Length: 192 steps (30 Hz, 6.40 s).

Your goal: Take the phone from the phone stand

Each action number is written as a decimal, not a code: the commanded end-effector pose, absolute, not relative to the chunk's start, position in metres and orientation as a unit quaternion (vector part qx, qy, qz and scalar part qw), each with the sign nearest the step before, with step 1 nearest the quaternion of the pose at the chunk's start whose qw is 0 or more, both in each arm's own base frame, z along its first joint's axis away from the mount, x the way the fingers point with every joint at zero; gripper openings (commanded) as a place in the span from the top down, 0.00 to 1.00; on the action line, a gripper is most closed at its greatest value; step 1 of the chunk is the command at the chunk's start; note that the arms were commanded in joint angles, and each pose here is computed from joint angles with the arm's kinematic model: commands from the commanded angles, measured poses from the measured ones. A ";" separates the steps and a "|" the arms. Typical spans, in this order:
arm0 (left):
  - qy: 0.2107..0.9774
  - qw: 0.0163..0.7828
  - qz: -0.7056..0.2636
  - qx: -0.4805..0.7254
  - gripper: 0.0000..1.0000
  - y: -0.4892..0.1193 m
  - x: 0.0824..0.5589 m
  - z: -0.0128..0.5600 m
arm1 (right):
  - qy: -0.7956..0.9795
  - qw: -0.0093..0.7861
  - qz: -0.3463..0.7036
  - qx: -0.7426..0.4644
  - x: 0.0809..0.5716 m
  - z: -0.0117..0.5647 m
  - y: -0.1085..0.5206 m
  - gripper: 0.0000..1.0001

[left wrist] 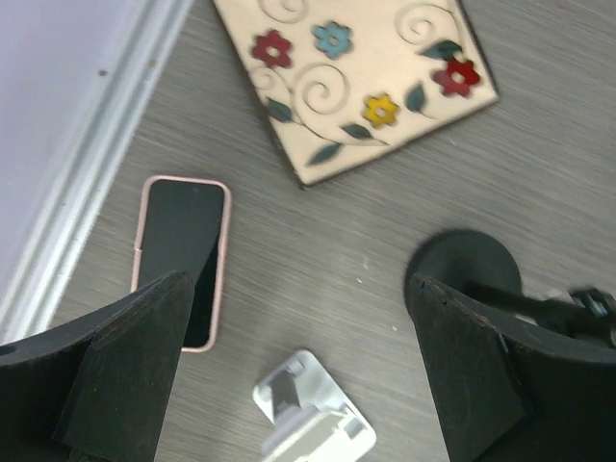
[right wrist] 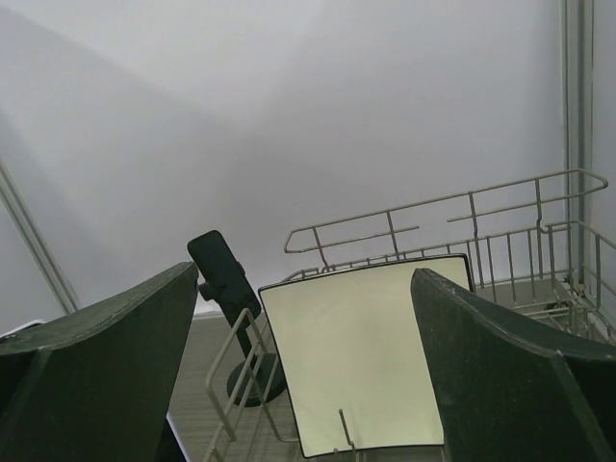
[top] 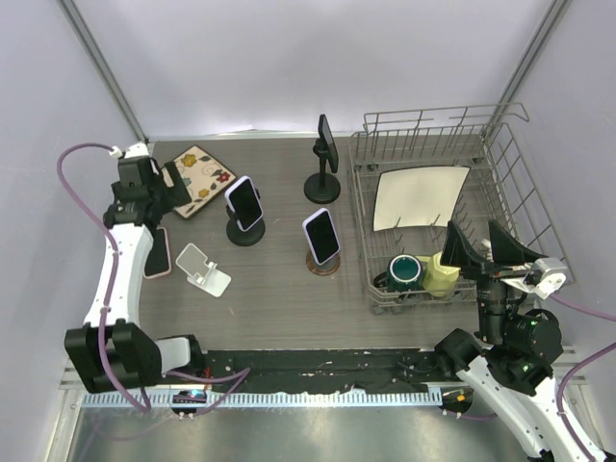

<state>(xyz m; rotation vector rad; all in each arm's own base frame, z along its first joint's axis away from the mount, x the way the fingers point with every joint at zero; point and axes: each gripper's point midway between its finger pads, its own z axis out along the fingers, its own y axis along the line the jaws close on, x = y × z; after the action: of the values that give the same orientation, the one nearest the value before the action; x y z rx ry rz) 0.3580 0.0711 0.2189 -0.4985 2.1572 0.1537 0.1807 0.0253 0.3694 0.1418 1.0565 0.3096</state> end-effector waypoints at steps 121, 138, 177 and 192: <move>0.939 0.309 -0.119 -0.094 0.00 -0.055 0.271 0.114 | 0.704 0.622 0.254 -0.229 0.227 0.311 0.185 0.02; 0.907 0.321 -0.251 -0.108 0.00 -0.109 0.248 0.125 | 0.703 0.615 0.268 -0.235 0.224 0.308 0.190 0.02; 0.818 0.547 -0.092 -0.151 0.00 -0.025 0.231 0.202 | 0.782 0.548 0.238 -0.177 0.303 0.271 0.273 0.01; 0.823 0.540 -0.111 -0.141 0.00 -0.033 0.230 0.199 | 0.789 0.547 0.206 -0.189 0.316 0.231 0.299 0.01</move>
<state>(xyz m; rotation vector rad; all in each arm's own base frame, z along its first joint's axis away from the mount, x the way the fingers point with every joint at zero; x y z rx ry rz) 0.2239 -0.0267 0.1893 -0.3569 1.9961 -0.2216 0.3056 0.2972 0.2228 -0.4935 1.9322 0.5179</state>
